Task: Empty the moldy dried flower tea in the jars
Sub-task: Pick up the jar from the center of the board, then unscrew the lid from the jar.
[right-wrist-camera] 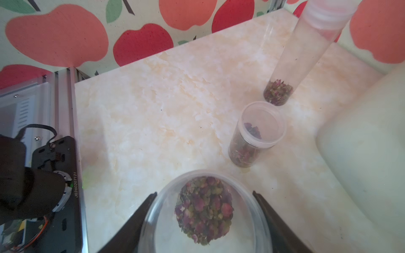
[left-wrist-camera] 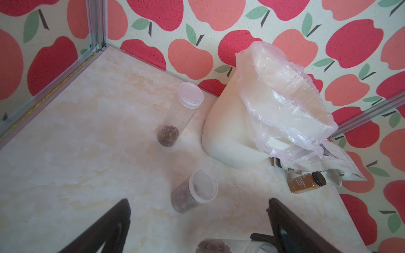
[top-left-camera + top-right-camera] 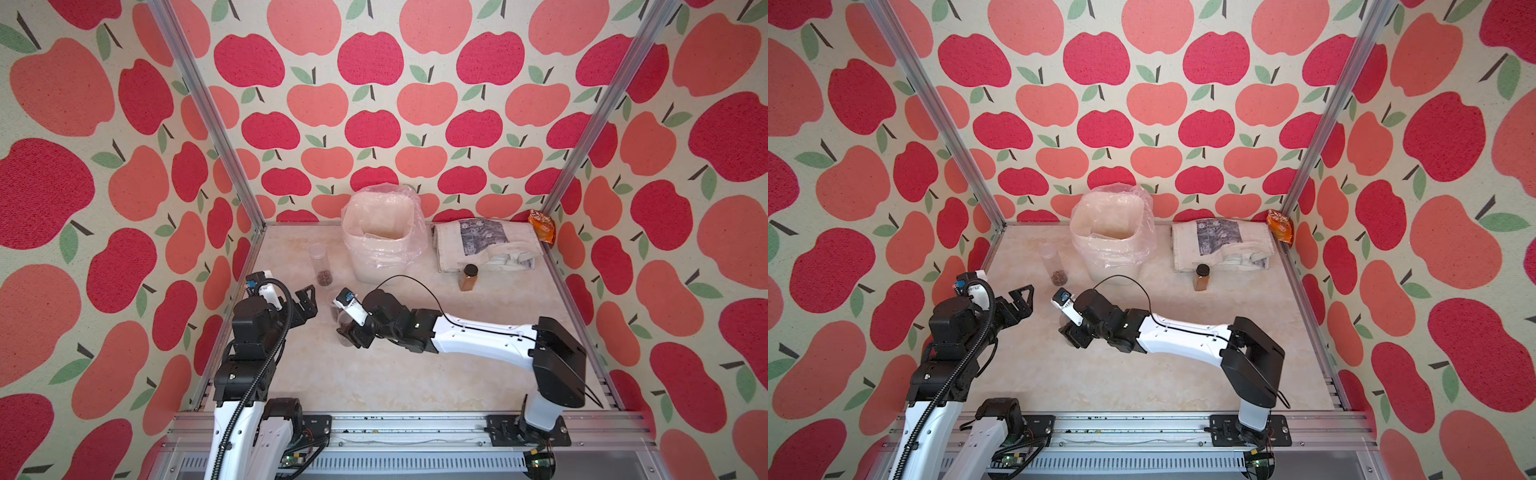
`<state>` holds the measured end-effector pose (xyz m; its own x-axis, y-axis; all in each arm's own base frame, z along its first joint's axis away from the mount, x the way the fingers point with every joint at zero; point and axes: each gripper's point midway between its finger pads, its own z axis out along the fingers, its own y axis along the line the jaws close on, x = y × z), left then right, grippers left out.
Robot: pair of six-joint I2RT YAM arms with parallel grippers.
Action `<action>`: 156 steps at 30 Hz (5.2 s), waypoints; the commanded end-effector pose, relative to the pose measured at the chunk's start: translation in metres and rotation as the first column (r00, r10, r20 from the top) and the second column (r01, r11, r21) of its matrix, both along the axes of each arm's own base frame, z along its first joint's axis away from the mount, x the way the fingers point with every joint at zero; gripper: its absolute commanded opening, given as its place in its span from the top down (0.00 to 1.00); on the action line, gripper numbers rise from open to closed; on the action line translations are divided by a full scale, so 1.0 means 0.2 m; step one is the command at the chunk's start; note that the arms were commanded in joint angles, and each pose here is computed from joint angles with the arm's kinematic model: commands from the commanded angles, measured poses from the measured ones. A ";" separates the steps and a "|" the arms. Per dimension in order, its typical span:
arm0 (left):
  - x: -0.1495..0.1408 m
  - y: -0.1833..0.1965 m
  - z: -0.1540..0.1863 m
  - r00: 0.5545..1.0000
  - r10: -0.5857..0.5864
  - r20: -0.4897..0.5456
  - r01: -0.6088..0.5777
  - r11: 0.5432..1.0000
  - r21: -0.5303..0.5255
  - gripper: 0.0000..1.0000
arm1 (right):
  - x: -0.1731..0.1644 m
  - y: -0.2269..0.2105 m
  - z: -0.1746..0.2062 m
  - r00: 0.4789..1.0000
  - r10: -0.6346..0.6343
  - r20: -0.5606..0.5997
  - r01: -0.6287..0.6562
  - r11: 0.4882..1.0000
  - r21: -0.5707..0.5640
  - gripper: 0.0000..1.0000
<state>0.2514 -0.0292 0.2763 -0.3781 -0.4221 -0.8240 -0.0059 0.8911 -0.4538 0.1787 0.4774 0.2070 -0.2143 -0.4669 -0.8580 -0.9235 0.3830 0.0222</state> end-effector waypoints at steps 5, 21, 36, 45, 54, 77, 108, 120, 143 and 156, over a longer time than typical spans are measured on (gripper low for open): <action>-0.02 -0.19 0.28 0.952 -0.206 0.224 0.212 0.977 0.000 0.00 | 0.14 -0.45 0.31 0.991 -0.136 -0.011 0.137 0.987 0.082 0.63; -0.05 -0.93 0.18 0.691 -0.694 0.205 0.489 0.656 0.574 0.00 | 0.18 -0.90 0.42 0.940 -0.256 -0.227 0.291 0.947 0.135 0.68; -0.07 -1.18 0.08 0.546 -0.819 0.178 0.623 0.539 0.566 0.00 | 0.10 -0.95 0.50 0.942 -0.229 -0.245 0.271 0.950 0.154 0.69; -0.06 -1.23 0.00 0.527 -0.835 0.156 0.658 0.517 0.547 0.00 | 0.05 -0.96 0.53 0.938 -0.195 -0.286 0.244 0.958 0.149 0.72; -0.09 -1.30 -0.06 0.441 -0.876 0.196 0.687 0.469 0.555 0.01 | 0.00 -1.01 0.51 0.933 -0.192 -0.303 0.239 0.962 0.128 0.72; -0.32 -1.39 -0.09 0.173 -0.957 0.234 0.782 0.278 0.558 0.00 | 0.10 -1.06 0.58 0.951 -0.254 -0.175 0.281 0.948 0.149 0.79; -0.20 -1.56 -0.09 0.192 -0.946 0.263 0.818 0.302 0.490 0.17 | 0.14 -0.85 0.48 0.944 -0.157 -0.290 0.214 0.960 0.178 0.82; -0.17 -1.55 -0.11 0.206 -0.949 0.240 0.779 0.307 0.547 0.50 | 0.11 -0.89 0.48 0.953 -0.154 -0.262 0.197 0.970 0.145 0.72; -0.13 -1.39 -0.18 0.273 -0.956 0.108 0.592 0.255 0.764 0.64 | 0.00 -1.18 0.66 0.894 -0.254 -0.368 0.313 0.943 0.110 0.01; -0.12 -1.35 -0.15 0.287 -0.951 0.112 0.521 0.253 0.815 0.66 | 0.01 -0.98 0.51 0.812 -0.192 -0.550 0.238 0.971 0.012 0.07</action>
<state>0.2278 -0.3028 0.2416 0.3062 0.3935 -0.8668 0.8453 0.3064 0.4377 0.1908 0.2782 0.3045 -0.7267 -0.2826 -0.6261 -0.6513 0.5734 0.4970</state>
